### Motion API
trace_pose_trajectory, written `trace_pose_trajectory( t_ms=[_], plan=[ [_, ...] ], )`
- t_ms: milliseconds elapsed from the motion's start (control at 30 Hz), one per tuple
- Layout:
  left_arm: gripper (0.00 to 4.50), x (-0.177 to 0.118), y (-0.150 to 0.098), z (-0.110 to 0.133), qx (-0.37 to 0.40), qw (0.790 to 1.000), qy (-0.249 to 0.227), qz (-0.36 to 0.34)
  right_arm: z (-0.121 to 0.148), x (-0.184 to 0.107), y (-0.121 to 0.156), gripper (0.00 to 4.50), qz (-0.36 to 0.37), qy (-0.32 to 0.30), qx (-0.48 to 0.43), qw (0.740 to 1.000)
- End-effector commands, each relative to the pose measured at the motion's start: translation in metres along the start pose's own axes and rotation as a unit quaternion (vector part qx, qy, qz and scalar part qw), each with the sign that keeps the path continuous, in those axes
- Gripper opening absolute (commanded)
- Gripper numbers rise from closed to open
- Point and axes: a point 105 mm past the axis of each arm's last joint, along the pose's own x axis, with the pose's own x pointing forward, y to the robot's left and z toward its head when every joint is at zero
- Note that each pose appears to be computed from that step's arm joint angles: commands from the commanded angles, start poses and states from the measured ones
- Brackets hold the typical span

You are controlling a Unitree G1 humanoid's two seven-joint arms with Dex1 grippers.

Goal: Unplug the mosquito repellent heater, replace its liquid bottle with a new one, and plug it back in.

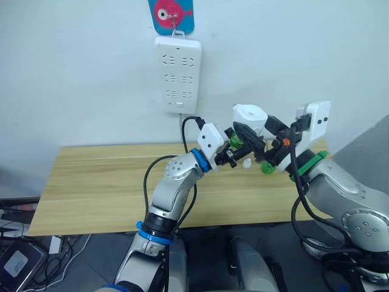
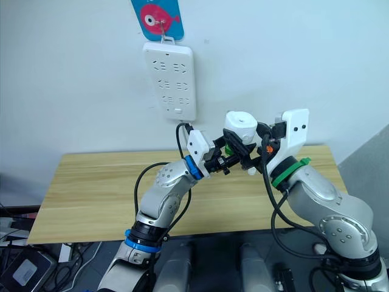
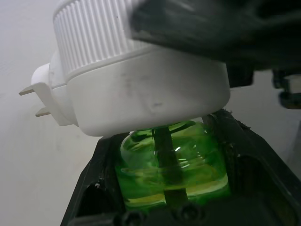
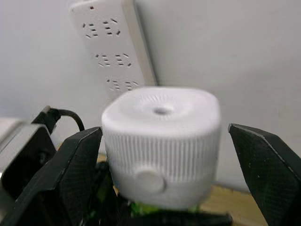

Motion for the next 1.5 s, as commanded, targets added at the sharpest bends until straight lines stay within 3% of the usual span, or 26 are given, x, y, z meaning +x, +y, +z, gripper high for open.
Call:
trace_pose_trajectory(
  t_ms=[33, 133, 267, 467, 700, 867, 1000, 1133, 1267, 1500],
  plan=[
    [2.27, 0.006, -0.010, 0.017, 0.025, 0.999, -0.030, -0.020, 0.004, 0.003, 0.002, 4.48, 0.003, -0.013, -0.007, 1.000],
    [2.27, 0.007, -0.010, 0.017, 0.020, 0.999, -0.031, -0.016, 0.002, 0.005, 0.000, 4.32, -0.001, -0.010, -0.009, 1.000],
    [2.27, 0.006, -0.009, 0.017, 0.027, 0.999, -0.030, -0.013, -0.001, 0.004, 0.000, 3.22, 0.005, -0.004, -0.005, 1.000],
    [2.27, 0.004, -0.008, 0.015, 0.026, 0.999, -0.024, -0.011, 0.003, 0.005, 0.000, 3.13, 0.005, -0.014, 0.000, 1.000],
    [4.50, -0.032, 0.003, 0.016, 0.028, 1.000, 0.005, 0.002, -0.002, 0.008, -0.011, 3.13, -0.016, -0.022, -0.013, 1.000],
    [4.50, -0.082, 0.029, 0.032, 0.060, 0.996, 0.044, 0.053, -0.008, 0.013, -0.021, 3.13, -0.024, -0.025, -0.035, 0.999],
    [4.50, -0.102, 0.073, 0.069, 0.105, 0.986, 0.041, 0.123, -0.016, 0.018, -0.015, 3.13, -0.002, -0.018, -0.051, 0.999],
    [4.50, -0.115, 0.107, 0.096, 0.160, 0.975, 0.049, 0.149, -0.025, 0.022, -0.010, 3.13, 0.020, -0.011, -0.053, 0.998],
    [4.50, -0.113, 0.132, 0.105, 0.189, 0.969, 0.066, 0.144, -0.026, 0.027, -0.007, 3.13, 0.032, -0.013, -0.048, 0.998],
    [4.50, -0.083, 0.155, 0.089, 0.206, 0.966, 0.089, 0.127, -0.022, 0.031, -0.005, 3.13, 0.035, -0.017, -0.052, 0.998]
  ],
)
